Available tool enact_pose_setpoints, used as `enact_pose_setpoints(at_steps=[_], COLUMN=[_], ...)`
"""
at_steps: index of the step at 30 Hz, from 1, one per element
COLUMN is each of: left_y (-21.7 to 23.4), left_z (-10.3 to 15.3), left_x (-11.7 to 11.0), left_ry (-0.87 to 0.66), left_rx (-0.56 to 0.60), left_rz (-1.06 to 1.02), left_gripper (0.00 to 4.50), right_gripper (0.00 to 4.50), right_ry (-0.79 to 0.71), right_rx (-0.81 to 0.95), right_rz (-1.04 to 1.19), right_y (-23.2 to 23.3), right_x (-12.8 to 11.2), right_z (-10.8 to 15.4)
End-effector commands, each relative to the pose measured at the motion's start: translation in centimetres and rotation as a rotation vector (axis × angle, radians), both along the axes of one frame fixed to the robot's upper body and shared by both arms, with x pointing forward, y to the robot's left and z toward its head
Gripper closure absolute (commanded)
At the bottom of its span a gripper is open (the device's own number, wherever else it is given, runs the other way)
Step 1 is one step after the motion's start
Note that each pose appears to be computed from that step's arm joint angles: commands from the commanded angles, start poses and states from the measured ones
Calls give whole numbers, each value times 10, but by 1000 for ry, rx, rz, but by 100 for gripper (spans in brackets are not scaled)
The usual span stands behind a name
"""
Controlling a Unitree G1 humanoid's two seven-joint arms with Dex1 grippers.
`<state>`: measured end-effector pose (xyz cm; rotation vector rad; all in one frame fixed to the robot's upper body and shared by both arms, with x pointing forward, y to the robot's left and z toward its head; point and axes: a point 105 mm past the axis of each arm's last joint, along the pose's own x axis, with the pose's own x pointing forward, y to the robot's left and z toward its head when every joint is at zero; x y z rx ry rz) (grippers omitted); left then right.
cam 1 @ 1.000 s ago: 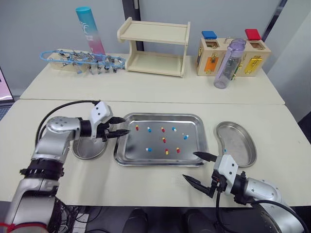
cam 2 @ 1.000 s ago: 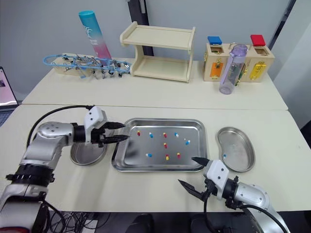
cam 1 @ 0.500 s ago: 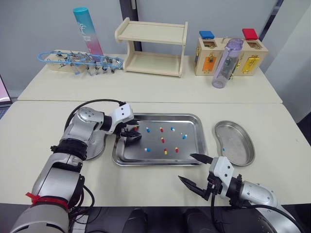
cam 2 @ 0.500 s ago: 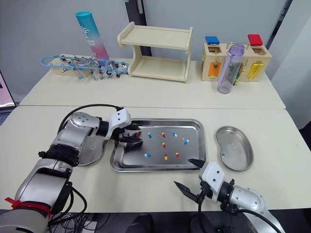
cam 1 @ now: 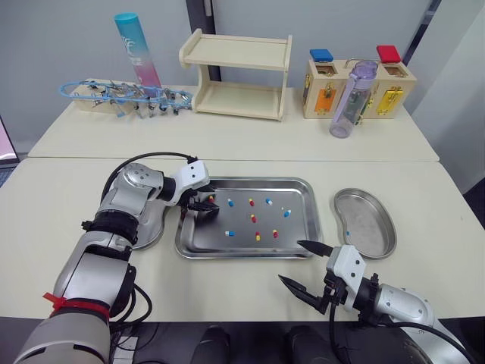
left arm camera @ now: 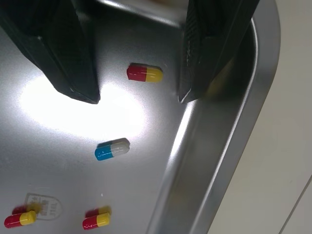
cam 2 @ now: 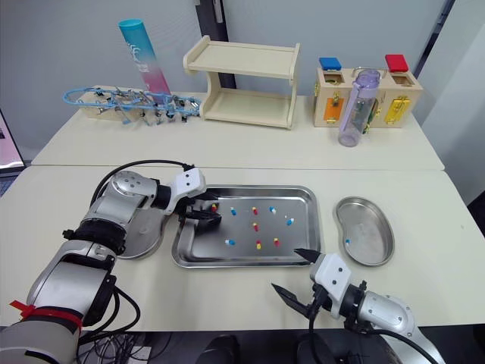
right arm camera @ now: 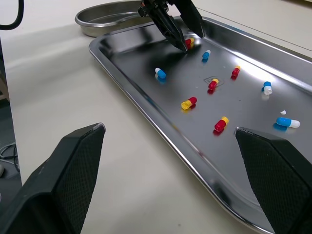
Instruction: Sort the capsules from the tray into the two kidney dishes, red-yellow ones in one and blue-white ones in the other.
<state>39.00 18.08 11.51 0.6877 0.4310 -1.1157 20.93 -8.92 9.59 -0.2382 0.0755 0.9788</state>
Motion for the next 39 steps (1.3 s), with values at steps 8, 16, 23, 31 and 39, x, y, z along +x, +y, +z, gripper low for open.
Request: enact_pose_setpoints(at_steps=[8, 16, 23, 31, 39], left_y=[12, 7, -3, 19, 86], left_z=[-11, -9, 17, 63, 89], left_x=[-6, -7, -7, -25, -63], left_ry=[69, 55, 14, -71, -164], left_rx=[42, 21, -88, -179, -228], left_rz=[28, 17, -8, 26, 328], left_gripper=[299, 407, 407, 407, 407], right_gripper=[0, 0, 0, 0, 0], right_ry=[-59, -64, -68, -82, -140], right_rx=[2, 1, 1, -14, 46], right_rz=[14, 18, 19, 36, 126], right_y=[2, 3, 4, 3, 18], right_x=[0, 2, 3, 4, 17], right_z=[14, 16, 18, 21, 45])
